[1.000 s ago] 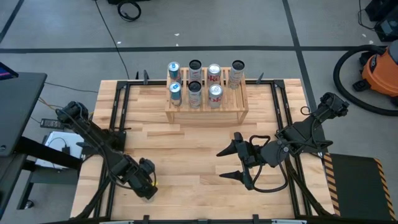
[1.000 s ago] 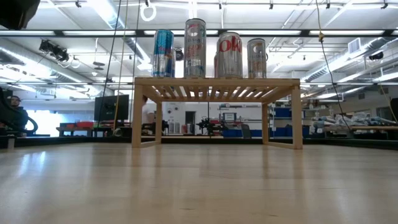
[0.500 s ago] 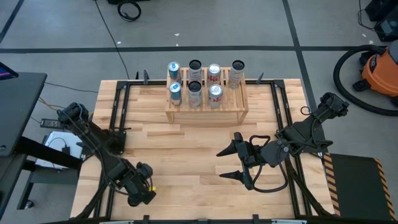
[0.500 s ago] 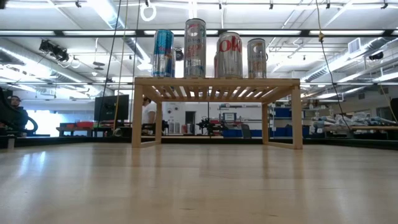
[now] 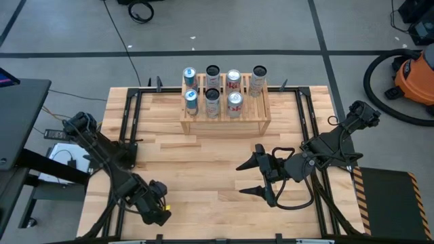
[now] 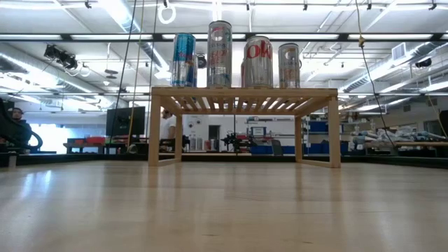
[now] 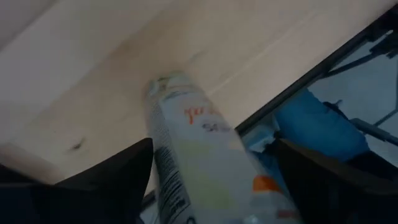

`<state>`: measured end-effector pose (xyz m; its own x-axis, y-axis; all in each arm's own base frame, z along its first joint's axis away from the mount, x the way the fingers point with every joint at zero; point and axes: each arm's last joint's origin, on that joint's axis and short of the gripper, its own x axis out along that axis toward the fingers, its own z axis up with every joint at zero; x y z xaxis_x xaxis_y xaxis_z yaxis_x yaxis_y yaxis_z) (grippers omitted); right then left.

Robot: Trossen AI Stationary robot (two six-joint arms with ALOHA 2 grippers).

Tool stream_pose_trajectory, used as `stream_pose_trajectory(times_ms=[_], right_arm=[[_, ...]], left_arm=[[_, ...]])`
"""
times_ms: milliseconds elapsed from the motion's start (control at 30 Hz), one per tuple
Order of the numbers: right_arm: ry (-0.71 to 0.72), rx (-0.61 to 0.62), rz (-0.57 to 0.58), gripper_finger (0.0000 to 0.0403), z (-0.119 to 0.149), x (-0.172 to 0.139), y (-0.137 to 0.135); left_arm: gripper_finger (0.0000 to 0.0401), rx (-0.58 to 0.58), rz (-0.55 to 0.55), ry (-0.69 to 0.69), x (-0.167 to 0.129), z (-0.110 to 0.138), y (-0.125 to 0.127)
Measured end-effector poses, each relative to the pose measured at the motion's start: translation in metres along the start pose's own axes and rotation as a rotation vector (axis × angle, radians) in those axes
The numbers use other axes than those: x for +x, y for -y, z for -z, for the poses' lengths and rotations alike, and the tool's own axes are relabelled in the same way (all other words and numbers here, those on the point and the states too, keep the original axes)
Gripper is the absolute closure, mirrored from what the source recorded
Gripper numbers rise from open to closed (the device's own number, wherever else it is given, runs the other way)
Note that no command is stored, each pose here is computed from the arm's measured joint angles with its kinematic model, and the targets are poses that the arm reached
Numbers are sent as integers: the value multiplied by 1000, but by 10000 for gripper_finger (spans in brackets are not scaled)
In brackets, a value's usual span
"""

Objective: Place canned beverage on shelf
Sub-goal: Put the white and yellow soda can on the shelf aligned with the white and yellow soda can

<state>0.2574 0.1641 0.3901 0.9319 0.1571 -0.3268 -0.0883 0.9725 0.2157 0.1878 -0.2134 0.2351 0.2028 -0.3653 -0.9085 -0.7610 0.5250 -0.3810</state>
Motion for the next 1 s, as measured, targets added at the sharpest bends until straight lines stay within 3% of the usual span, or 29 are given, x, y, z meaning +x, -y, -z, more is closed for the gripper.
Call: stream_pose_trajectory(times_ms=[833, 1000], right_arm=[[0, 0, 0, 58, 0, 0, 0], [0, 0, 0, 58, 0, 0, 0]], left_arm=[[62, -18, -39, -67, 4, 35, -10], [62, 42, -21, -44, 4, 37, -10]])
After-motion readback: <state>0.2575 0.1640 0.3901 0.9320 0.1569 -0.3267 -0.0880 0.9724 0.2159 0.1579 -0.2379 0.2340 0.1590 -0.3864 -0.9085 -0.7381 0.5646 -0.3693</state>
